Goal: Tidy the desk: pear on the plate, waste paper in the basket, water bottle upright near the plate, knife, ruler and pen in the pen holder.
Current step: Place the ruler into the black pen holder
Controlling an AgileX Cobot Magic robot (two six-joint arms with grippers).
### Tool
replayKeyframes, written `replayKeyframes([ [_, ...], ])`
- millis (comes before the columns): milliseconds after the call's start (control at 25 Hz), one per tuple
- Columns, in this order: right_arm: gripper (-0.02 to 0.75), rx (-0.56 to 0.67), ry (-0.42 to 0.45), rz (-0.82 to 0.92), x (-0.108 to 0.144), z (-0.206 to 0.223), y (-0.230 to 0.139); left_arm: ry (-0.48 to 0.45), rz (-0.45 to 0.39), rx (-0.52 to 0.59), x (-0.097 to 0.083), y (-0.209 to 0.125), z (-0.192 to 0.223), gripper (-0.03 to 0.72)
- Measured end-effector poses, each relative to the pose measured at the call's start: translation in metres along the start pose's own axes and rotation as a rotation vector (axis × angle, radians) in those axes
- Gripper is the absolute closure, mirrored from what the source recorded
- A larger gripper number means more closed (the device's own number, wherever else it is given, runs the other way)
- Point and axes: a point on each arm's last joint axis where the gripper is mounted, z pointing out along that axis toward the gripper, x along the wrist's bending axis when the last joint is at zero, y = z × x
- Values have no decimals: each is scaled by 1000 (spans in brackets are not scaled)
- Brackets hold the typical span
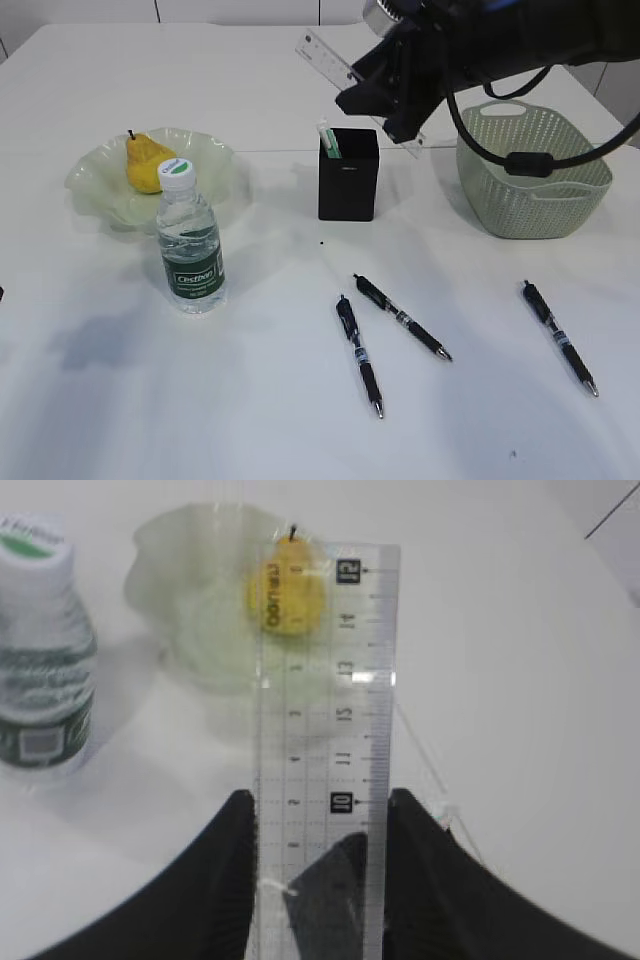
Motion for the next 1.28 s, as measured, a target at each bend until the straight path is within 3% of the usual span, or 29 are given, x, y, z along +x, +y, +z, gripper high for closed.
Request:
replayKeyframes([
  [280, 453, -143, -137, 162, -12, 31, -17, -1, 0, 10, 0, -1, 0, 215],
  [760, 453, -173, -187, 200, -46, 65, -40, -1, 0, 10, 0, -1, 0, 221],
  [1280, 453, -222, -129, 231, -54, 100, -67, -1, 0, 10, 0, -1, 0, 221],
])
